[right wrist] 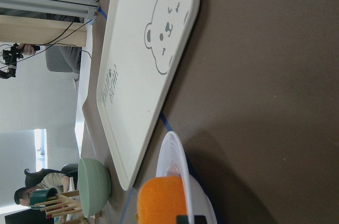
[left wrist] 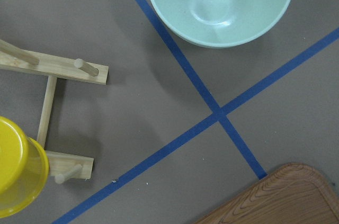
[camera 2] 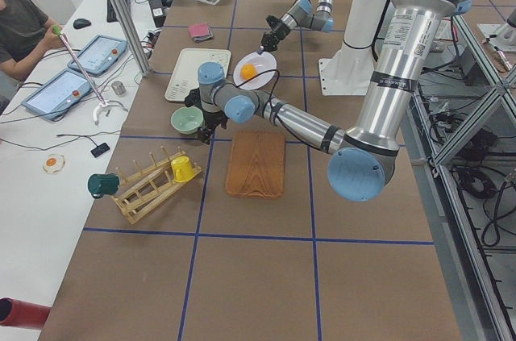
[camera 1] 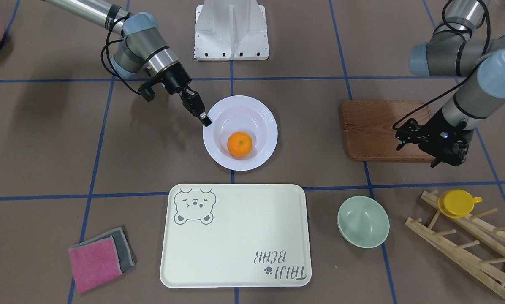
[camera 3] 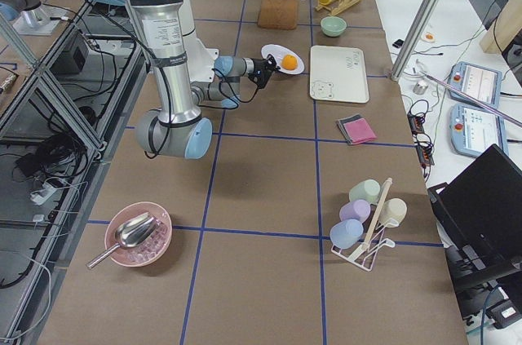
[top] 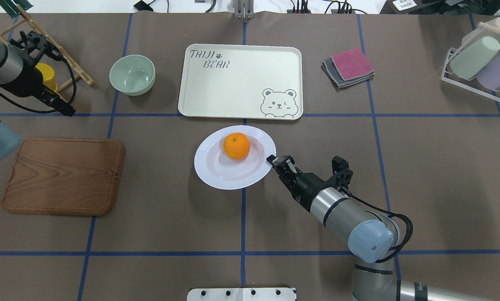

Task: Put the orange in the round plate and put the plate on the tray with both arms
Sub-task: 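Push the plate with the right gripper farther away onto the bear tray, then open the right gripper and lift it away from the plate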

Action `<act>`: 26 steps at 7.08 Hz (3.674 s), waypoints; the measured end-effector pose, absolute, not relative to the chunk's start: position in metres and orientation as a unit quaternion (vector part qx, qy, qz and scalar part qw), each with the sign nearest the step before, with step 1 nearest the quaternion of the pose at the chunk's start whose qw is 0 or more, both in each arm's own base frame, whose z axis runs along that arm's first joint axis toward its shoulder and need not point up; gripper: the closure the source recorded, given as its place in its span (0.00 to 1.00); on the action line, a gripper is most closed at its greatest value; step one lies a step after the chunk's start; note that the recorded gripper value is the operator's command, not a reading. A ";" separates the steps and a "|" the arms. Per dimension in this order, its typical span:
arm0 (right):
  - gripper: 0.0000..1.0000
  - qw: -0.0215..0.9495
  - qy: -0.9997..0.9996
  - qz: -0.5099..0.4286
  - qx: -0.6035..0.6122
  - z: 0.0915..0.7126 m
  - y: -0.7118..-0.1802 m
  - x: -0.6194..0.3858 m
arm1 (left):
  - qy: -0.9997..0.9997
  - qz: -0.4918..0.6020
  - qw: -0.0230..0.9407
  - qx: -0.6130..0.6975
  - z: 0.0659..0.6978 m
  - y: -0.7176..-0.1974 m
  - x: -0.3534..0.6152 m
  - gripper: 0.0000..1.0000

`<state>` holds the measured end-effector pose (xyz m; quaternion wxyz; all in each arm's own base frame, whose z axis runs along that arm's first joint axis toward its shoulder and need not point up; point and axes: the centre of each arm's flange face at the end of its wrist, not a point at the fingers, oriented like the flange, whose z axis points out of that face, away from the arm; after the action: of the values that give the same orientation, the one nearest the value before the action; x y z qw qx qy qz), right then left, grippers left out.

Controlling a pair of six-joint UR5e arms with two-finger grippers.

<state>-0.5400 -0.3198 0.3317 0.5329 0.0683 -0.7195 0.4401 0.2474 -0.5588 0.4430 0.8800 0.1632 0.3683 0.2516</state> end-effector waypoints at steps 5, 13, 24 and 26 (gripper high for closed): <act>1.00 0.474 -0.715 0.496 0.132 0.300 -0.384 -0.538 | 0.370 0.252 0.878 0.170 0.436 -0.557 0.244 0.00; 0.96 0.459 -0.663 0.575 0.140 0.316 -0.500 -0.600 | 0.370 0.251 0.878 0.172 0.434 -0.555 0.241 0.00; 0.00 0.518 -0.700 0.463 0.163 0.307 -0.400 -0.512 | 0.370 0.250 0.878 0.172 0.435 -0.555 0.241 0.00; 0.00 0.571 -0.680 0.408 0.212 0.338 -0.362 -0.480 | 0.370 0.249 0.879 0.172 0.435 -0.555 0.240 0.00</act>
<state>-0.4799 -0.3617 0.3378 0.5707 0.2116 -0.6803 0.4084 0.2398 -0.5551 0.4345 0.8785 0.1717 0.3699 0.2488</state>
